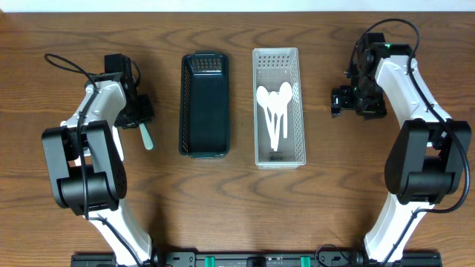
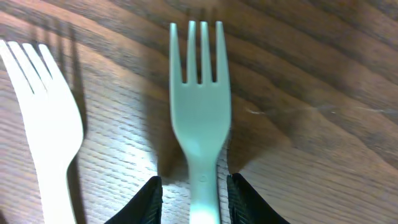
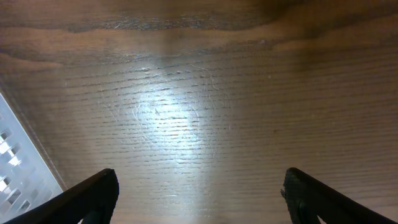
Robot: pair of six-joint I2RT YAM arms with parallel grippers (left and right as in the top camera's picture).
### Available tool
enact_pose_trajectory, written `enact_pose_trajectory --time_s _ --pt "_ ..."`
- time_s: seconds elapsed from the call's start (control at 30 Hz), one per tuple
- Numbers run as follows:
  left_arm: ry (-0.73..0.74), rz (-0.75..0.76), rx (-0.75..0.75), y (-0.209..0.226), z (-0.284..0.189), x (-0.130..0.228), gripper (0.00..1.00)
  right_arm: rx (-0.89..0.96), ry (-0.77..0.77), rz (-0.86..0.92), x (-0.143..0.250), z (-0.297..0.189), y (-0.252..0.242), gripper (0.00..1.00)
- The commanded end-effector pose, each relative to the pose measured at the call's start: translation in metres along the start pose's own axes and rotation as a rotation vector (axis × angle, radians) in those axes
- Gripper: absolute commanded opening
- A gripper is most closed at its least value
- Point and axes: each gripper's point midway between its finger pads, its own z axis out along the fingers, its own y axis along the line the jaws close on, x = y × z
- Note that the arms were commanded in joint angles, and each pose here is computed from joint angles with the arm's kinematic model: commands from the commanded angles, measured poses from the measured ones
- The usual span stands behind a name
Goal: Pack container
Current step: 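Lower the left gripper onto the rightmost white fork and grasp it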
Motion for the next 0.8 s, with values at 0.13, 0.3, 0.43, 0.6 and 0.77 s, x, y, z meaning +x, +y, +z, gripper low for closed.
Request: enact_pose_trajectory --time_s 0.13,0.3,0.43,0.6,0.77 --pt "0.055 -0.004 -0.055 0.008 0.022 0.010 0.30 0.004 0.016 -0.013 0.003 0.003 -0.002 0.88" --pt "0.068 0.005 -0.057 0.005 0.026 0.013 0.31 0.005 0.021 -0.013 0.004 0.003 -0.002 0.88" --pt "0.066 0.015 -0.055 0.001 0.026 0.013 0.30 0.005 0.020 -0.012 0.004 0.003 -0.002 0.88" --pt "0.066 0.026 -0.054 -0.003 0.026 0.014 0.19 0.005 0.020 -0.013 0.004 0.003 -0.002 0.88" --pt "0.066 0.030 -0.053 -0.004 0.026 0.014 0.19 0.005 0.021 -0.013 0.004 0.003 -0.002 0.88"
